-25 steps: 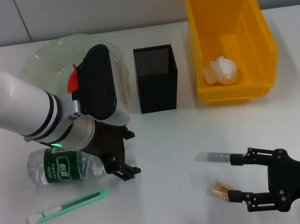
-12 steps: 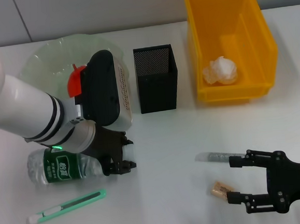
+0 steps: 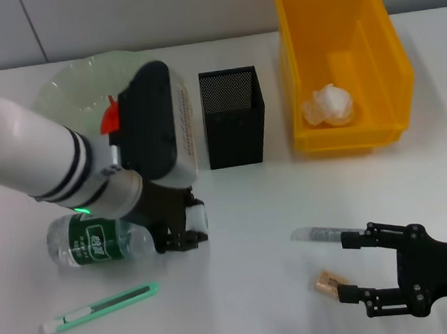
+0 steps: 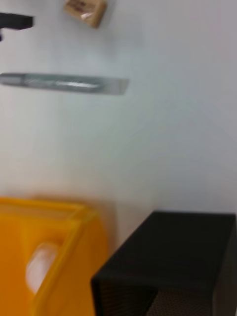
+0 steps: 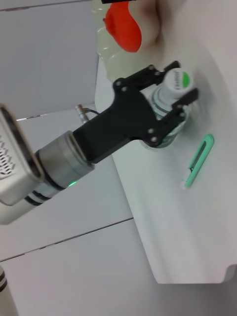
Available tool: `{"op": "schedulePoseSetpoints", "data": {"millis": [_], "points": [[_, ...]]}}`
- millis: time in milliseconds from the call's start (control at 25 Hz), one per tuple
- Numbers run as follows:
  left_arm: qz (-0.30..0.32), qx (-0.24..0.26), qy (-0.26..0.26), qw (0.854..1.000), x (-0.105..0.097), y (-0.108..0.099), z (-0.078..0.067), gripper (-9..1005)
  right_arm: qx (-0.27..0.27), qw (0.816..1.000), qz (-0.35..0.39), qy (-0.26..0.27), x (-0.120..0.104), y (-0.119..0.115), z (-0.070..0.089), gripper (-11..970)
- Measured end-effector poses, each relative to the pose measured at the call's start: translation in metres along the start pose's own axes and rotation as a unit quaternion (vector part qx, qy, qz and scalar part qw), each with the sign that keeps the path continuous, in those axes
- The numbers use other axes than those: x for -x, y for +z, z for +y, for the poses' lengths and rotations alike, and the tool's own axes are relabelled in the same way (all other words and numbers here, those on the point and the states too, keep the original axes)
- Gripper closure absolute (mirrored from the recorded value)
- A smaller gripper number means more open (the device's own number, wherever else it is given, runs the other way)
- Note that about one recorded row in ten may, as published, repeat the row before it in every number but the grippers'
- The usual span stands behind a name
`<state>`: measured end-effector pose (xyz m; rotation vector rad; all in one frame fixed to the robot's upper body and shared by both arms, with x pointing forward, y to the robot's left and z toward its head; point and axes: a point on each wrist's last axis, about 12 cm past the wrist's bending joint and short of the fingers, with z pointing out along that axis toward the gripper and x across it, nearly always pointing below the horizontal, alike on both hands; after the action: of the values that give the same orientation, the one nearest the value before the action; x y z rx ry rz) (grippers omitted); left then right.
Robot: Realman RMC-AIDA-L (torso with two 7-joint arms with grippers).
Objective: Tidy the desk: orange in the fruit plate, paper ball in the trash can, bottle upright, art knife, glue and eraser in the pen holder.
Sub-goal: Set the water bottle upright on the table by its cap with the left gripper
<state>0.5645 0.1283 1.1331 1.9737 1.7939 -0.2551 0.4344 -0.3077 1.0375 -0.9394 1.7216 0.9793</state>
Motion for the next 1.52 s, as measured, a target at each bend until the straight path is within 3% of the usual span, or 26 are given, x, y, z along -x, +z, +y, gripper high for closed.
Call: {"op": "schedulePoseSetpoints", "data": {"millis": [160, 320, 440, 680, 760, 1160, 1200, 1520], "points": [[-0.036, 0.009, -0.014, 0.999, -0.005, -0.014, 0.005, 564, 0.0, 1.0, 0.0, 0.0, 0.0, 0.0, 0.0, 161], [-0.12, 0.012, -0.047, 0.992, -0.024, -0.039, 0.007, 565, 0.0, 1.0, 0.0, 0.0, 0.0, 0.0, 0.0, 161], [-0.162, 0.025, -0.068, 0.984, -0.038, -0.048, 0.004, 564, 0.002, 1.0, -0.001, 0.002, 0.0, 0.0, 0.001, 161], [-0.197, 0.034, -0.082, 0.976, -0.047, -0.056, 0.001, 565, 0.006, 1.0, -0.001, 0.003, 0.001, 0.001, 0.0, 162], [-0.24, 0.061, -0.139, 0.959, -0.075, -0.067, -0.008, 565, 0.009, 1.0, -0.001, 0.002, 0.002, 0.002, 0.0, 162], [-0.297, 0.097, -0.197, 0.929, -0.106, -0.072, -0.02, 562, 0.013, 1.0, -0.002, 0.003, 0.005, 0.004, -0.001, 162], [-0.313, 0.099, -0.208, 0.921, -0.11, -0.07, -0.022, 561, 0.014, 1.0, -0.002, 0.004, 0.005, 0.004, -0.001, 162], [-0.334, 0.113, -0.222, 0.909, -0.117, -0.069, -0.023, 553, 0.016, 1.0, -0.004, 0.005, 0.005, 0.005, 0.0, 162]]}}
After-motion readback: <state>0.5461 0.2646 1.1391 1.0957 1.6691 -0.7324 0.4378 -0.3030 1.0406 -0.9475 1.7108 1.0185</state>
